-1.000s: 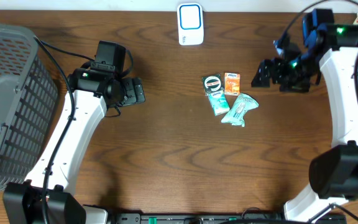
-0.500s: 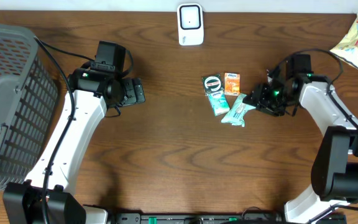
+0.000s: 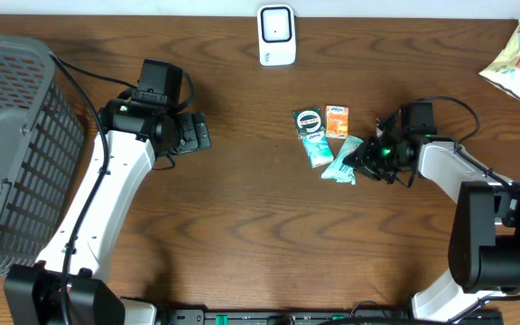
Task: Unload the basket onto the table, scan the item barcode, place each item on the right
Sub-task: 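Reach the right gripper down and grasp the mint-green wipes pack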
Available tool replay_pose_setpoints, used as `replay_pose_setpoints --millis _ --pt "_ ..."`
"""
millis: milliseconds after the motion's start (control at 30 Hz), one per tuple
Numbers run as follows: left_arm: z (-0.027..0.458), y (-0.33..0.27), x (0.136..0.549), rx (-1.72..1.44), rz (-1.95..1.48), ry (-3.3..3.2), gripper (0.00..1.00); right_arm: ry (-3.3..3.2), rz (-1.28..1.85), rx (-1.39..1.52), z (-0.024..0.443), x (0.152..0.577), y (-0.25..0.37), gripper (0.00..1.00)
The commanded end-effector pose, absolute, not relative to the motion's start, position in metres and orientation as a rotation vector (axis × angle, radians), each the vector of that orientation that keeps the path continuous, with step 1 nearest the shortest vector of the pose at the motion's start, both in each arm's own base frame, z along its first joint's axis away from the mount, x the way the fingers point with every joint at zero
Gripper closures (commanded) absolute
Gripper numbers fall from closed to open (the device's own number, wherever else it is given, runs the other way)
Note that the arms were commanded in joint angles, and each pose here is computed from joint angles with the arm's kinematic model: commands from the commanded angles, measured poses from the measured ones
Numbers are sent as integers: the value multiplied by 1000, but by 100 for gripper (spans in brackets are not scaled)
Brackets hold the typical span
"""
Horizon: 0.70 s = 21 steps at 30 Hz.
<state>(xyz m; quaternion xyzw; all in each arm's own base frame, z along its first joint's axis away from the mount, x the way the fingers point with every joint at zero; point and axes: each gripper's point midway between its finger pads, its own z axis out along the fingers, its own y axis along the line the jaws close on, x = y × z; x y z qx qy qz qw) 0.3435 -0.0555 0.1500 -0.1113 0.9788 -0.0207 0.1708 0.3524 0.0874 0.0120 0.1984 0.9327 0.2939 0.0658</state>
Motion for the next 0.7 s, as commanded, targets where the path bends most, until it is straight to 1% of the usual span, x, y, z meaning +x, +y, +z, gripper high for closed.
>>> replay_pose_setpoints --millis 0,100,167,200,267,367,467,533,600,667 --pt "151 -52 344 -317 -38 2778 2 2812 917 628 12 350 88 99" --pt "151 -52 344 -317 -38 2778 2 2772 1030 594 25 353 93 99" --pt "151 -52 344 -317 -38 2778 2 2715 1149 423 44 356 103 99" --pt "151 -52 344 -317 -38 2778 2 2655 1233 270 61 358 112 99" --pt "151 -52 344 -317 -38 2778 2 2535 1363 54 92 359 126 99" --pt "151 -52 344 -317 -38 2778 2 2400 1478 -96 128 358 137 99" --pt "151 -52 344 -317 -38 2778 2 2260 1548 -240 162 355 145 99" --pt "151 -52 344 -317 -38 2778 2 2115 1580 -422 189 345 154 99" --pt "151 -52 344 -317 -38 2778 2 2051 1577 -513 200 339 161 99" --pt "151 -52 344 -317 -38 2778 2 2043 1567 -543 204 336 166 99"
